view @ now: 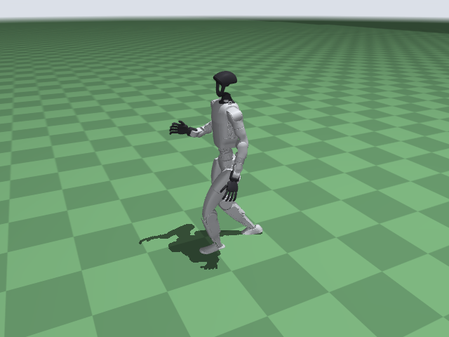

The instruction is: Walk

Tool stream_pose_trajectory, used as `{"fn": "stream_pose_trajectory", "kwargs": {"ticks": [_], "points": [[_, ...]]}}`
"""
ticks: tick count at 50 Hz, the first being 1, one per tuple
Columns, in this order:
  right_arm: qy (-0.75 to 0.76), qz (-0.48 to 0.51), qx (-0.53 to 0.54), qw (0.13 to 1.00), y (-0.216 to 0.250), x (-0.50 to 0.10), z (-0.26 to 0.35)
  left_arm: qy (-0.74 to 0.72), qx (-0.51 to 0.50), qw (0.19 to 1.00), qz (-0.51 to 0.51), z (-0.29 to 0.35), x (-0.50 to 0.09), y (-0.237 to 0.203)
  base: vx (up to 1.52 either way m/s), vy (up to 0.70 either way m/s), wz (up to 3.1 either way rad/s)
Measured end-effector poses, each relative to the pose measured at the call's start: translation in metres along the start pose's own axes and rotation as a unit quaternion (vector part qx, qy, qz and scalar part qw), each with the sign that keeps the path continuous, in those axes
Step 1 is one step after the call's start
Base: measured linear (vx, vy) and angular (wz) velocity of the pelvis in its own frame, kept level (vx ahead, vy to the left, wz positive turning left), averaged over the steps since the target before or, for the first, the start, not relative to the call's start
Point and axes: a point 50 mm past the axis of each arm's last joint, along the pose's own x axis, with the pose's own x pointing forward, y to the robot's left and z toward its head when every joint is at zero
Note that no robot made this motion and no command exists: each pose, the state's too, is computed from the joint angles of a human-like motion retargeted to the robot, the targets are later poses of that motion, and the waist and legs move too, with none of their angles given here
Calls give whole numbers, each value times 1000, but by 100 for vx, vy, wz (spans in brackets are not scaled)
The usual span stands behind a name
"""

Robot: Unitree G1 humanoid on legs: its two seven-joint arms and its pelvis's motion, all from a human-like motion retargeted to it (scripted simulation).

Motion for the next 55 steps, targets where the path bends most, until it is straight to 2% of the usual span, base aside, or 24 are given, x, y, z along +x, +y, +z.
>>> {"fn": "stream_pose_trajectory", "kwargs": {"ticks": [9,25,32,37,44,55], "points": [[-22,38,53,998,17,-10,15,-38,-5,999,2,5,-3,6,50,9,164],[6,21,70,997,20,-25,9,-105,41,993,45,22,-3,11,56,-4,122],[-1,-3,103,995,16,-21,16,-107,9,992,70,19,-9,16,57,-8,111],[-41,-26,147,988,13,-10,34,-169,-40,981,83,47,-11,30,50,-11,119],[-98,-40,189,976,13,6,59,-328,-144,928,108,118,-32,68,49,-8,131],[-109,-74,192,973,11,-1,62,-569,-253,777,97,207,-110,111,43,3,109]]}}
